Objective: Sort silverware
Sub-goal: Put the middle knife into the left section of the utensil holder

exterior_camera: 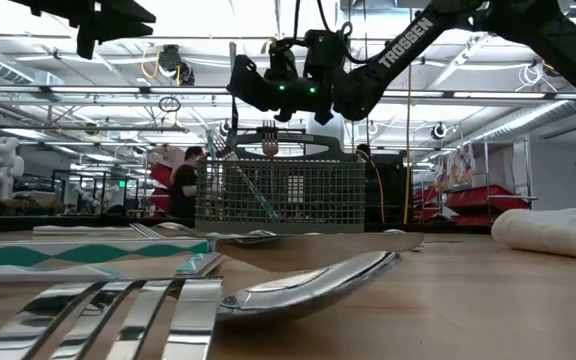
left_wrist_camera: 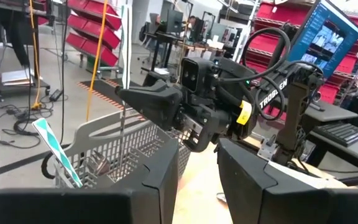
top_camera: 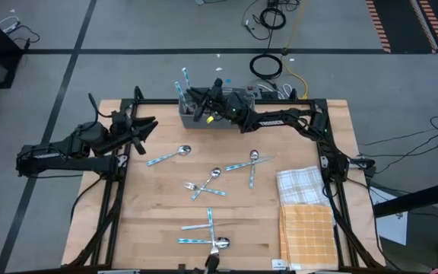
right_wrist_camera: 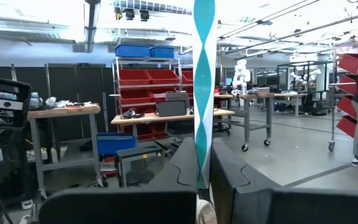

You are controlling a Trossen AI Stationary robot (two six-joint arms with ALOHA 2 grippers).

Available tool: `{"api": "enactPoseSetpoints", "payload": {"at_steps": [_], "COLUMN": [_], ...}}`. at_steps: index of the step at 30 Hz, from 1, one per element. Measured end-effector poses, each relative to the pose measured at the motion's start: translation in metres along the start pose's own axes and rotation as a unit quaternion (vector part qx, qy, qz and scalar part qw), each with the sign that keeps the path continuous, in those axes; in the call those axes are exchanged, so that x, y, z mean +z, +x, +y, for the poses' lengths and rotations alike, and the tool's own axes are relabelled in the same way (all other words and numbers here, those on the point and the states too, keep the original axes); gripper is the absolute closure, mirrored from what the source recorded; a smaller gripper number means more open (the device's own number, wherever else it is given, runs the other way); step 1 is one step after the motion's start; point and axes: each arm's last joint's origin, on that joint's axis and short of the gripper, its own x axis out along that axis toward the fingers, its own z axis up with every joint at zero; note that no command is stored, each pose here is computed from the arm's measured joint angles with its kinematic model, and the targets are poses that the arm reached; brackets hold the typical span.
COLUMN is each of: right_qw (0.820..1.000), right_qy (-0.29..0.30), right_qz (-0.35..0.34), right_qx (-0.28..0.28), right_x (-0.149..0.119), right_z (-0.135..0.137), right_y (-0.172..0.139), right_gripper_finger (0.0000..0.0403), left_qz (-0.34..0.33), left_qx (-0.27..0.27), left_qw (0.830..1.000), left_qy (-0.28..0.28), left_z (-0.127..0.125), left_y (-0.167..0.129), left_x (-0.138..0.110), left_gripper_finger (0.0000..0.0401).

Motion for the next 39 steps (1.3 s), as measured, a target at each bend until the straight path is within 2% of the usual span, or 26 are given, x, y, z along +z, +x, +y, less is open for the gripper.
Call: {"api": "enactPoseSetpoints", "payload": {"at_steps": [4,9,16,19,25,29,34,39], "right_qw": [1.0,0.997,0.997,0.997,0.993,0.991,0.994,0.996], "right_qy": [0.01,0.038,-0.006,-0.023,-0.04,-0.053,-0.027,0.011], "right_qz": [-0.002,-0.008,-0.014,0.02,0.097,0.106,0.102,0.077], "right_qx": [0.004,0.063,0.072,0.07,0.062,0.057,0.041,0.04], "right_x": [-0.001,-0.007,0.01,0.013,0.0,-0.001,-0.009,-0.02], "right_z": [0.0,0.004,0.018,0.018,0.012,0.003,-0.012,-0.016], "right_y": [0.0,0.021,0.05,0.05,0.049,0.049,0.044,0.033], "right_gripper_finger": [0.0403,0.0403,0.0402,0.0402,0.0402,0.0402,0.0402,0.0402], "left_qz": [0.0,-0.001,-0.002,-0.002,-0.002,-0.001,-0.001,-0.001], "left_qx": [0.0,0.0,0.0,0.0,0.0,0.0,0.0,0.0], "left_qw": [1.0,1.0,1.0,1.0,1.0,1.0,1.0,1.0], "left_qy": [0.0,-0.001,-0.002,-0.002,-0.002,0.002,0.002,0.002], "left_z": [0.0,0.0,0.0,0.0,0.0,0.0,0.0,0.0], "left_y": [0.0,0.0,0.0,0.0,0.0,0.0,0.0,0.0], "left_x": [0.0,0.0,0.0,0.0,0.0,0.0,0.0,0.0], "left_gripper_finger": [0.0285,0.0285,0.0285,0.0285,0.0285,0.0285,0.0285,0.0285]}}
